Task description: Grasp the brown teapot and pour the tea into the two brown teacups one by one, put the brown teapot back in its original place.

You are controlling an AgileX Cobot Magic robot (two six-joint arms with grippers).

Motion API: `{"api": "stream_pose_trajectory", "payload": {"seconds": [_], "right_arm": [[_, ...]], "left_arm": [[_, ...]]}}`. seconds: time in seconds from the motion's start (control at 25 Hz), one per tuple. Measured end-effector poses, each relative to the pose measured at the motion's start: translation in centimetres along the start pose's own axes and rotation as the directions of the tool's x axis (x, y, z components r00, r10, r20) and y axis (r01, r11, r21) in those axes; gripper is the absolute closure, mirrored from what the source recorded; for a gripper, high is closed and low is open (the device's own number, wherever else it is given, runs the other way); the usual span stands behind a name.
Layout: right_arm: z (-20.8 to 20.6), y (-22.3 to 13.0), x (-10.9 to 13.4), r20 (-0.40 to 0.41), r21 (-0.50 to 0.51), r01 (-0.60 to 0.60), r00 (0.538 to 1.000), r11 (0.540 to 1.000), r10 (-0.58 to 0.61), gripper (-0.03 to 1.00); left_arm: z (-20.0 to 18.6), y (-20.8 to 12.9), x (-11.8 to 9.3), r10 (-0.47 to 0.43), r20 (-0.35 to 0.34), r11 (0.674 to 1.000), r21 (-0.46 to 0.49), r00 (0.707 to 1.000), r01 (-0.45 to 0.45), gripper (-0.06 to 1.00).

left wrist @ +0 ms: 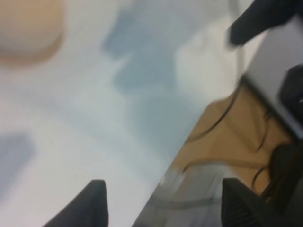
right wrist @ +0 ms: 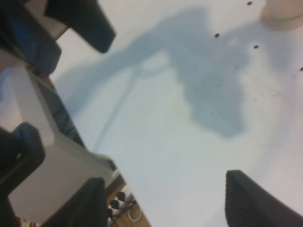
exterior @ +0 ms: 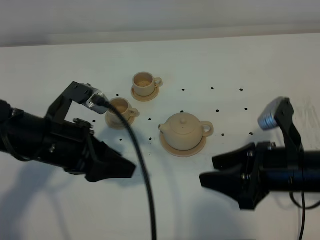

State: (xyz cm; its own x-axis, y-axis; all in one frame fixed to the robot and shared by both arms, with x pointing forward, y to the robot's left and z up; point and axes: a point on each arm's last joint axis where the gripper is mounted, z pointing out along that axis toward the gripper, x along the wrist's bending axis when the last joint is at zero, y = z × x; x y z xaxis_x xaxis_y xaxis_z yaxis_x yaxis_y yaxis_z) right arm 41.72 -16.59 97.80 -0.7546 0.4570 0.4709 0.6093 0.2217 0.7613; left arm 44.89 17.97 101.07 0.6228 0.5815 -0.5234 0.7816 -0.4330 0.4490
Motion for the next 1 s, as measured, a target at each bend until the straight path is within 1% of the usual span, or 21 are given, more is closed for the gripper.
{"api": "stream_pose_trajectory", "payload": {"seconds": [0.08, 0.16, 0.24, 0.32, 0.48, 0.6, 0.68, 0.8, 0.84, 0.88, 0.92, 1.0], "right_arm": [[0.0, 0.8, -0.2, 0.025, 0.022, -0.011, 1.000, 1.000, 0.011, 0.44], [-0.1, 1.8, -0.5, 0.058, 0.035, -0.018, 0.998, 0.999, 0.016, 0.44], [-0.1, 2.5, -0.7, 0.095, 0.046, -0.032, 0.995, 0.998, 0.027, 0.44], [-0.2, 3.3, -1.0, 0.130, 0.044, -0.042, 0.991, 0.998, 0.036, 0.44], [-0.5, 4.8, -1.3, 0.180, 0.031, -0.050, 0.983, 0.998, 0.043, 0.44], [-0.7, 6.1, -1.2, 0.197, 0.023, -0.042, 0.980, 0.999, 0.036, 0.44], [-0.8, 7.0, -1.2, 0.207, 0.025, -0.035, 0.978, 0.999, 0.029, 0.44], [-0.9, 8.2, -1.3, 0.230, 0.034, -0.027, 0.973, 0.999, 0.019, 0.44], [-0.9, 8.6, -1.4, 0.239, 0.039, -0.025, 0.971, 0.999, 0.015, 0.44], [-0.8, 8.9, -1.6, 0.248, 0.049, -0.025, 0.969, 0.998, 0.012, 0.44], [-0.8, 9.1, -1.8, 0.257, 0.059, -0.023, 0.966, 0.998, 0.007, 0.44], [-0.7, 9.7, -2.1, 0.271, 0.070, -0.021, 0.962, 0.997, 0.001, 0.44]], "left_arm": [[-0.7, -0.2, 0.2, -0.024, -0.077, 0.998, 0.055, 0.997, 0.029, 0.45], [-1.6, -0.7, 0.1, -0.048, -0.150, 0.995, 0.084, 0.988, 0.061, 0.45], [-2.9, -1.3, -0.4, -0.065, -0.232, 0.993, 0.083, 0.971, 0.087, 0.45], [-4.3, -1.9, -1.1, -0.085, -0.300, 0.992, 0.063, 0.950, 0.108, 0.45], [-7.6, -3.9, -2.8, -0.138, -0.446, 0.987, 0.009, 0.884, 0.159, 0.45], [-9.5, -6.2, -3.7, -0.194, -0.548, 0.979, -0.051, 0.814, 0.199, 0.45], [-10.3, -8.4, -4.1, -0.236, -0.609, 0.969, -0.092, 0.757, 0.228, 0.45], [-10.9, -11.6, -4.3, -0.302, -0.668, 0.951, -0.161, 0.680, 0.264, 0.45], [-11.1, -12.5, -4.5, -0.325, -0.675, 0.944, -0.191, 0.663, 0.269, 0.45], [-11.1, -13.3, -4.6, -0.335, -0.682, 0.941, -0.210, 0.650, 0.265, 0.45], [-11.3, -14.1, -4.9, -0.346, -0.682, 0.938, -0.240, 0.645, 0.249, 0.45], [-11.5, -15.5, -5.4, -0.351, -0.676, 0.935, -0.292, 0.648, 0.202, 0.45]]}}
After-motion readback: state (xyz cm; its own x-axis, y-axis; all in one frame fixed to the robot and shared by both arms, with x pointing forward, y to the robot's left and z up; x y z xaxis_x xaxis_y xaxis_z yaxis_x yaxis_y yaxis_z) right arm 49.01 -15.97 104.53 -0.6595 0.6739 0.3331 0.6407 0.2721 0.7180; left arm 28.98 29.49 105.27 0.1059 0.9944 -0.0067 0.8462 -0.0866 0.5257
